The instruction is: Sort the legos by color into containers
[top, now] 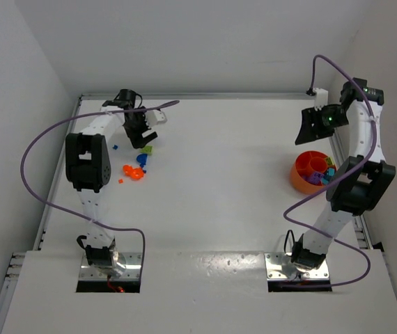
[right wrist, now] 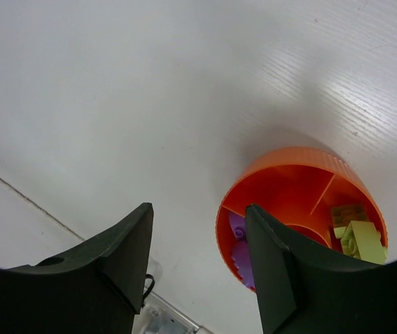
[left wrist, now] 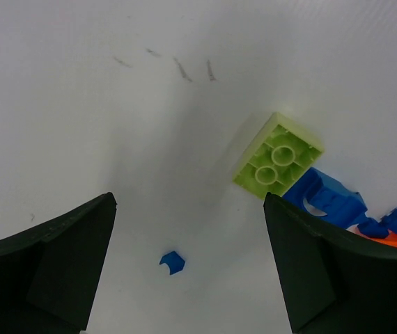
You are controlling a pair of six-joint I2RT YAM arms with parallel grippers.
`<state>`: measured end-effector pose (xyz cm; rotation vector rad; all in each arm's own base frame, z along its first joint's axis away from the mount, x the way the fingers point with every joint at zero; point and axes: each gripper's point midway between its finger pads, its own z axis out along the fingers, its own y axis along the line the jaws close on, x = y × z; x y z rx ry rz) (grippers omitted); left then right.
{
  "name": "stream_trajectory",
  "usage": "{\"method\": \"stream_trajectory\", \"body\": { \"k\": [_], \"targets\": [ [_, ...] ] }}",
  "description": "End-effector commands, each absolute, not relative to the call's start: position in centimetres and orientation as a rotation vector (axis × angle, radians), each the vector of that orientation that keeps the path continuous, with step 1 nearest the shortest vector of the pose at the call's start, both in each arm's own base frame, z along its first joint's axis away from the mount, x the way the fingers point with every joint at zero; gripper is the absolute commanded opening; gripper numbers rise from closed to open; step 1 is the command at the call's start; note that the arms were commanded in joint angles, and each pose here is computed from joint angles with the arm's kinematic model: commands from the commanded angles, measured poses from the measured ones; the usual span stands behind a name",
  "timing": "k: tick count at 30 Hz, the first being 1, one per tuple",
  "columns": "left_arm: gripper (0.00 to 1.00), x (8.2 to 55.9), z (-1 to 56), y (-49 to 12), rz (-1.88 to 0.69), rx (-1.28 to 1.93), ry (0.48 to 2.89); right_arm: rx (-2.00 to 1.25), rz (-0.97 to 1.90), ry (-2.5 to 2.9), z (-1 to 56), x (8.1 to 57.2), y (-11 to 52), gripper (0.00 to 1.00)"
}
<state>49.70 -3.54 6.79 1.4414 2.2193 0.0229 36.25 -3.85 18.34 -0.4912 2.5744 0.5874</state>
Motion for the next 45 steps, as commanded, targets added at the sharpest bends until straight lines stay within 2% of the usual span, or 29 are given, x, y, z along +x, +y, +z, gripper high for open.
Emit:
{"method": "stream_trajectory", "body": {
  "k": [1, 10, 19, 24, 27, 29, 30, 32, 33, 37, 40, 45],
  "targets": [
    [0.93, 48.9, 6.4, -5.2, -0.087, 1.537, 2.154, -0.517, 0.600, 2.511, 19.7, 36.3, -3.2, 0.56],
    [0.92, 48.4, 5.6, -6.7, -0.216, 1.475, 2.169, -0.517, 0.634, 2.540, 18.6, 35.9, -2.7, 0.57],
    [0.91, 46.3, 2.0, -7.1, -0.323, 1.471, 2.242, -0.514, 0.641, 2.547, 18.3, 35.9, -2.7, 0.58],
    [0.91, 46.7, 1.2, -6.8, -0.288, 1.444, 2.260, -0.509, 0.645, 2.568, 17.9, 35.8, -2.8, 0.58],
    [0.85, 46.8, 0.2, -6.4, -0.269, 1.449, 2.283, -0.509, 0.645, 2.568, 17.9, 35.8, -2.8, 0.58],
    [0.75, 46.3, -0.5, -6.1, -0.263, 1.464, 2.293, -0.519, 0.655, 2.574, 17.6, 35.8, -2.5, 0.58],
    [0.67, 46.0, -0.7, -6.1, -0.266, 1.478, 2.292, -0.531, 0.659, 2.573, 17.6, 35.9, -2.2, 0.58],
    [0.58, 45.7, -0.4, -5.8, -0.247, 1.488, 2.286, -0.517, 0.689, 2.560, 17.8, 35.9, -1.8, 0.58],
    [0.48, 45.4, -0.7, -5.8, -0.251, 1.504, 2.285, -0.519, 0.710, 2.554, 17.9, 36.0, -1.2, 0.58],
    [0.30, 44.5, 0.3, -5.9, -0.253, 1.501, 2.273, -0.422, 0.958, 2.491, 18.2, 35.6, 3.2, 0.58],
    [0.28, 43.6, 1.6, -7.1, -0.304, 1.489, 2.238, -0.371, 1.165, 2.436, 18.1, 35.1, 6.3, 0.58],
    [0.27, 40.9, 8.9, -13.2, -0.454, 1.435, 2.039, -0.232, 1.520, 2.382, 18.2, 33.9, 11.1, 0.58]
  ]
}}
